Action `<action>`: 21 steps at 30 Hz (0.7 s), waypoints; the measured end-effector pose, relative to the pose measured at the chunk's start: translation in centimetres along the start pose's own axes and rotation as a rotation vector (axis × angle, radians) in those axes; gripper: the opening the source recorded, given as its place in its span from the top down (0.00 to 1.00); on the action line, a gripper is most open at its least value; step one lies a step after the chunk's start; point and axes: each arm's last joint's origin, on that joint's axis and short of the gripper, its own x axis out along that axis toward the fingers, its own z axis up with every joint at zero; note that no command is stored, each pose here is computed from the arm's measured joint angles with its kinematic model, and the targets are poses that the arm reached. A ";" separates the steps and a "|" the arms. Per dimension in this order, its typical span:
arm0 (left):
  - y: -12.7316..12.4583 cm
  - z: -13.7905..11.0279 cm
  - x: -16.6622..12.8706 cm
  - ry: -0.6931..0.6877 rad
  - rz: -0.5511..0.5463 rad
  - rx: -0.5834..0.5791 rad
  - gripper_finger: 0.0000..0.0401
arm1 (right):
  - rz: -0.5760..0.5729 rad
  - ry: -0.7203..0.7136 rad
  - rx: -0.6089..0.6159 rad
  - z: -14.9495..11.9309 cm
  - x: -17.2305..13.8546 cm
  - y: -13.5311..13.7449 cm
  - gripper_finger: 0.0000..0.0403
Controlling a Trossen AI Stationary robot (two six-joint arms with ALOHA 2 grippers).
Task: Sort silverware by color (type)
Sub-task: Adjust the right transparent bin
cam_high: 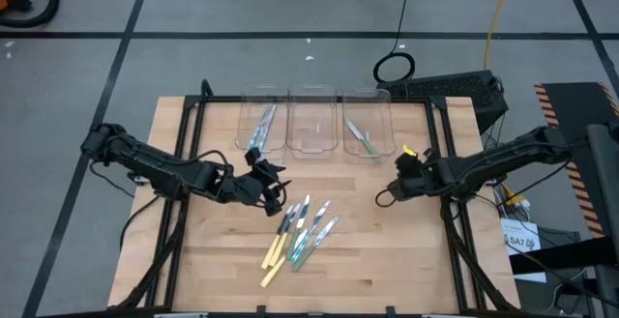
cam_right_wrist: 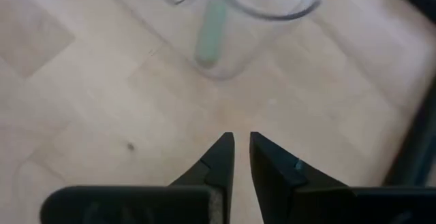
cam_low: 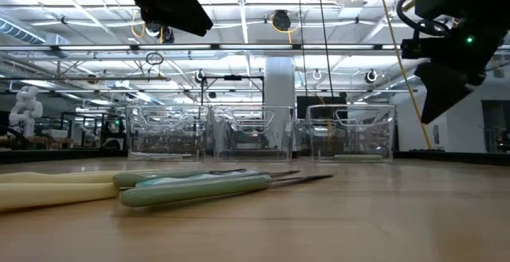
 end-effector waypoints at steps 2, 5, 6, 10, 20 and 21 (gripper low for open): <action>0.0 0.0 0.0 0.000 0.000 0.006 0.53 | 0.022 -0.019 -0.002 0.2 0.3 0.2 0.94; 0.1 0.0 0.1 0.000 0.005 0.005 0.53 | 0.035 -0.090 -0.009 0.9 0.4 0.6 0.99; 0.2 0.1 0.1 0.001 0.008 0.003 0.53 | 0.045 -0.110 -0.013 1.1 0.4 0.7 0.99; 0.3 0.1 0.2 0.001 0.010 0.001 0.53 | 0.093 -0.161 -0.016 1.9 0.5 1.2 0.99; 0.0 -0.1 0.0 0.005 0.001 -0.015 0.53 | 0.095 -0.166 -0.042 2.1 0.5 1.2 1.00; -0.1 -0.2 -0.1 0.012 0.000 -0.017 0.53 | 0.098 -0.149 -0.055 2.0 0.5 1.1 1.00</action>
